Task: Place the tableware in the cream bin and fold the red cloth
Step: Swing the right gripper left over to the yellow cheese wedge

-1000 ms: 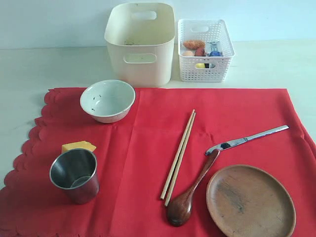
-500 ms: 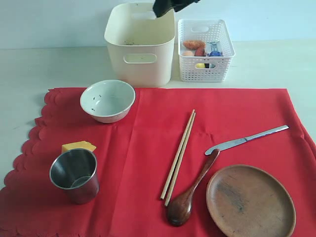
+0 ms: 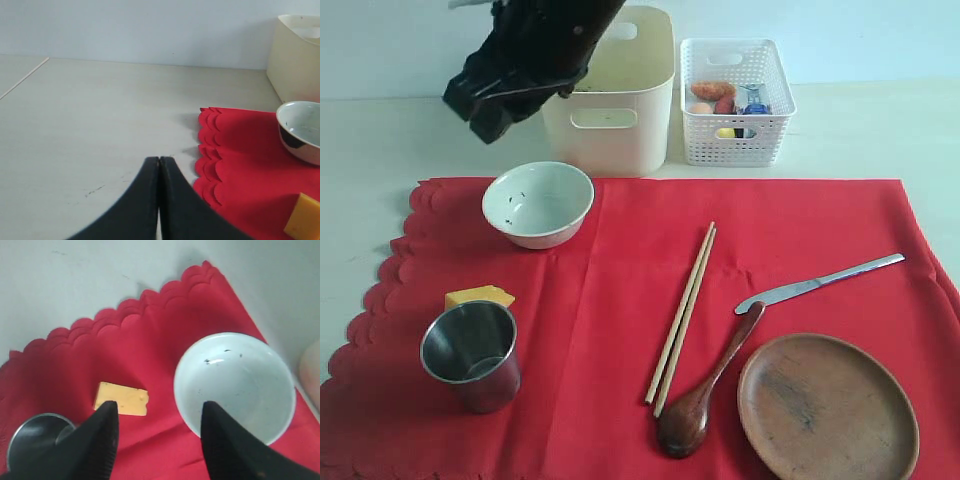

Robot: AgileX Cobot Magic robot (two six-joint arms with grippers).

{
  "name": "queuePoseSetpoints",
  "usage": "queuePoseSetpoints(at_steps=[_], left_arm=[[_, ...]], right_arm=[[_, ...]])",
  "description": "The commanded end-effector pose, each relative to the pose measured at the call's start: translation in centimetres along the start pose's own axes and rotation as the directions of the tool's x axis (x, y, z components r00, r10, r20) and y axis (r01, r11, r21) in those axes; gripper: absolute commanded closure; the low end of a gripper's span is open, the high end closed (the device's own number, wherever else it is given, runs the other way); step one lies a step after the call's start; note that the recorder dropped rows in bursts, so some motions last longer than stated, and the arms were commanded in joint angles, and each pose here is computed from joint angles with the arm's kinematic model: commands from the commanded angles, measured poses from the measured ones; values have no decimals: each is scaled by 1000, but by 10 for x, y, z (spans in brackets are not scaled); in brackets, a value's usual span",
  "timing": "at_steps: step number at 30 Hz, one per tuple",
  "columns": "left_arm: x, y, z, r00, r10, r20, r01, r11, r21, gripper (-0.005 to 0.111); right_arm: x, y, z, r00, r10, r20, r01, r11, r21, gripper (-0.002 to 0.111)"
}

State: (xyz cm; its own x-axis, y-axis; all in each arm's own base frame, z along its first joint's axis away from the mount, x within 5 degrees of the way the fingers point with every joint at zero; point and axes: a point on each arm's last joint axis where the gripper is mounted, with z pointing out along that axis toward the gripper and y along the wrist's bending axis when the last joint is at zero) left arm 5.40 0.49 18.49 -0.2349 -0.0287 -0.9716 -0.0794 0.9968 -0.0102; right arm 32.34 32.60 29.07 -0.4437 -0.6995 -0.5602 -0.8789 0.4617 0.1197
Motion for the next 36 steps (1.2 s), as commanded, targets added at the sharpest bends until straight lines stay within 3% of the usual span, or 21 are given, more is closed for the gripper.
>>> queuePoseSetpoints(at_steps=[1, 12, 19, 36], left_arm=[[1, 0, 0, 1000, -5, 6, 5, 1000, 6, 106], [1, 0, 0, 1000, -5, 6, 5, 1000, 6, 106], [1, 0, 0, 1000, -5, 6, 5, 1000, 6, 106], [1, 0, 0, 1000, -5, 6, 5, 1000, 6, 106]], right_arm=[[-1, 24, 22, 996, -76, -37, 74, 997, -34, 60], [9, 68, 85, 980, -161, -118, 152, 985, -84, 57], [14, 68, 103, 976, -161, -149, 160, 987, -14, 42], [20, 68, 115, 975, -142, -170, 138, 990, -35, 41]])
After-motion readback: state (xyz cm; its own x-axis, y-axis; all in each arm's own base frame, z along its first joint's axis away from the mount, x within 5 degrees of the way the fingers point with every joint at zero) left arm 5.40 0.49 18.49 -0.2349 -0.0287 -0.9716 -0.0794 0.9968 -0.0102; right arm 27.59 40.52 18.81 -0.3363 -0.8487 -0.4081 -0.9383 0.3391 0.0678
